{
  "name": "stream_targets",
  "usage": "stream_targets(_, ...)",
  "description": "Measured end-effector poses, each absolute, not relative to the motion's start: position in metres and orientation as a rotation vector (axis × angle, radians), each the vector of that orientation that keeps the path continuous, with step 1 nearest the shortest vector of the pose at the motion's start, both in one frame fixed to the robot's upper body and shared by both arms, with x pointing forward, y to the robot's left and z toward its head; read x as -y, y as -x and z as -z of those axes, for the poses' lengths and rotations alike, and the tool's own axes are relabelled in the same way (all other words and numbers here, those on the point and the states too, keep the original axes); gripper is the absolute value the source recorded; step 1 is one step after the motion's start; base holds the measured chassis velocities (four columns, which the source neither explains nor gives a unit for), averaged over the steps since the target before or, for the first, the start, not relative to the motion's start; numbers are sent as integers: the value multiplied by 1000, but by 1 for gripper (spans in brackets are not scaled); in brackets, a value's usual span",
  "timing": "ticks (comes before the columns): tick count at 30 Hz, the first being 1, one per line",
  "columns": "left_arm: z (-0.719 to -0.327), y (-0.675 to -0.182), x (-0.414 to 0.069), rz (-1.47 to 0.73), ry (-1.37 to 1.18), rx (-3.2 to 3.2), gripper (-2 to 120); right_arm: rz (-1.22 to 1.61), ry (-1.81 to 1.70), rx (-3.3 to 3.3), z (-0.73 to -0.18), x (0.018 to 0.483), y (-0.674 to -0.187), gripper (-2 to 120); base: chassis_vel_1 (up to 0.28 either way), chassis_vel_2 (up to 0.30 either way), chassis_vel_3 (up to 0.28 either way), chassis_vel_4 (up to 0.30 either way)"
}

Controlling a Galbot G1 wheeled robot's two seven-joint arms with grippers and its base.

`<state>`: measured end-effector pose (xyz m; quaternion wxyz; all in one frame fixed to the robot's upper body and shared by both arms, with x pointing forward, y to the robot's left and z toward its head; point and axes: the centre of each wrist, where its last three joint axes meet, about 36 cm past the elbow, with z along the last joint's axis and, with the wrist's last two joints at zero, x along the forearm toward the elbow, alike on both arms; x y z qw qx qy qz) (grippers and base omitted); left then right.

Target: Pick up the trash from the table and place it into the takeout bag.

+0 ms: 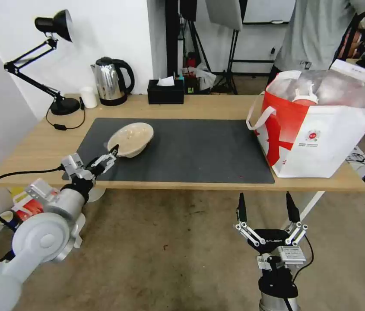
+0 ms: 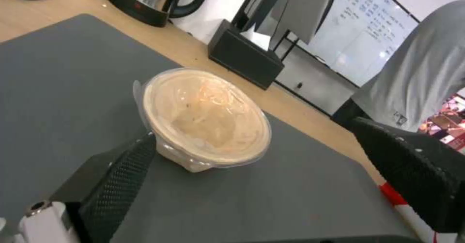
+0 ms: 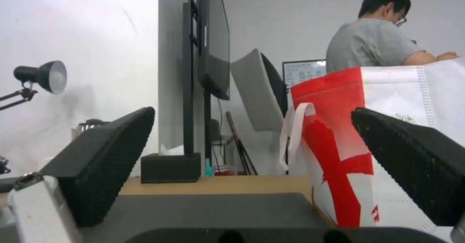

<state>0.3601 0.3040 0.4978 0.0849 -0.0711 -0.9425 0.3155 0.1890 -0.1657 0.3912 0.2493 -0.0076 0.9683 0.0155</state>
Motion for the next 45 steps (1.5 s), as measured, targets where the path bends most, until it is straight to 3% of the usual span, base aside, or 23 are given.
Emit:
stream_targets(29,-502,-369,-300,-925,246,2829,100,-42,21,-2637,-391,166,-189,100,0,0,0,0)
stream_targets(36,-522,-358,-312,-889,205,2870,100,-42,21,-2637,-391,166,-189,100,0,0,0,0)
stream_targets(45,-509,-360,-308,-922,172,2828,100,-42,21,-2637,-391,166,-189,100,0,0,0,0)
